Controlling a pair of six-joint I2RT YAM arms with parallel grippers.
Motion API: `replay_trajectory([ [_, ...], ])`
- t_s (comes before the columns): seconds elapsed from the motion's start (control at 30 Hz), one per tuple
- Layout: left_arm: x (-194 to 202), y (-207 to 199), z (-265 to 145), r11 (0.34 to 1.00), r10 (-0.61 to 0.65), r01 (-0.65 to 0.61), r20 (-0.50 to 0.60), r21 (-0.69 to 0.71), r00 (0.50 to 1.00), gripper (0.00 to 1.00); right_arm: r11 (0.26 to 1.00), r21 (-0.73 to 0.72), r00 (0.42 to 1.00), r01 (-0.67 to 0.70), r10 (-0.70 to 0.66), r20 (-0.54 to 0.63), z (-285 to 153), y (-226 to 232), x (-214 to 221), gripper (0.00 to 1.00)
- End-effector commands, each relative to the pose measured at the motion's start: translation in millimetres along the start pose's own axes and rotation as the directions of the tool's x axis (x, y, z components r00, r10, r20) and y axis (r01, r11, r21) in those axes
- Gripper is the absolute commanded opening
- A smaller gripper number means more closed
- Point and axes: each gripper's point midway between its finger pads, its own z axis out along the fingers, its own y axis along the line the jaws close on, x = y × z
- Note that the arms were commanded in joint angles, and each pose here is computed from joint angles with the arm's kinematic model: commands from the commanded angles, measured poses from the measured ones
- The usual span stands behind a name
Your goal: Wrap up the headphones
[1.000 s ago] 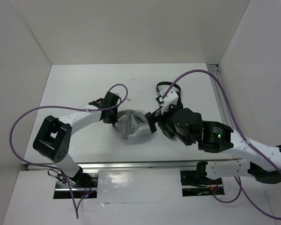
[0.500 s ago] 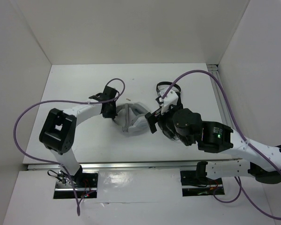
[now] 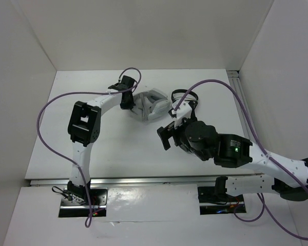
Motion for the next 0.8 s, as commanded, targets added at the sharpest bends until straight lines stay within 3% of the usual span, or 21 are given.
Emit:
replay_trajectory([
  [0.0, -12, 6, 6, 0.998, -0.057, 0.057, -0.002, -0.026, 0.998, 0.02, 1.0, -0.012, 1.0, -0.015, 0.015, -0.012, 2, 5, 6, 1.0],
  [0.17, -14, 7, 16, 0.997, -0.074, 0.074, -0.026, -0.012, 0.997, 0.13, 0.998, -0.06, 1.0, -0.013, 0.012, -0.011, 5, 16, 9, 1.0],
  [0.2, -16, 6, 14, 0.997, -0.074, 0.074, -0.024, -0.011, 0.997, 0.17, 0.998, -0.06, 1.0, -0.013, 0.012, -0.011, 5, 16, 9, 1.0],
  [0.23, -18, 8, 14, 0.996, -0.085, 0.085, -0.015, -0.026, 0.996, 0.28, 0.997, -0.074, 1.0, -0.02, 0.019, -0.003, 5, 18, 7, 1.0],
  [0.4, -37, 0, -16, 0.992, -0.121, 0.119, 0.062, 0.041, 0.991, 0.47, 0.995, -0.095, 1.0, -0.029, 0.028, -0.007, 5, 22, 7, 1.0],
  [0.43, -34, -1, -20, 0.992, -0.111, 0.107, 0.064, 0.062, 0.992, 0.55, 0.994, -0.11, 1.0, -0.024, 0.022, -0.017, 5, 26, 11, 1.0],
  [0.5, -50, -13, -47, 0.984, -0.116, 0.099, 0.113, 0.147, 0.987, 1.0, 0.991, -0.131, 1.0, -0.025, 0.022, -0.021, 5, 29, 12, 1.0],
  [0.7, -69, -17, -115, 0.964, -0.154, 0.101, 0.21, 0.245, 0.965, 1.0, 0.993, -0.048, 0.994, -0.105, 0.105, -0.019, 5, 17, 10, 1.0],
  [0.73, -79, -17, -151, 0.956, -0.148, 0.067, 0.272, 0.285, 0.951, 1.0, 0.987, -0.031, 0.987, -0.158, 0.158, 0.002, 1, 13, 2, 1.0],
  [0.77, -73, -12, -161, 0.957, -0.133, 0.05, 0.282, 0.284, 0.95, 1.0, 0.985, -0.01, 0.985, -0.171, 0.171, 0.001, 1, 10, 4, 1.0],
])
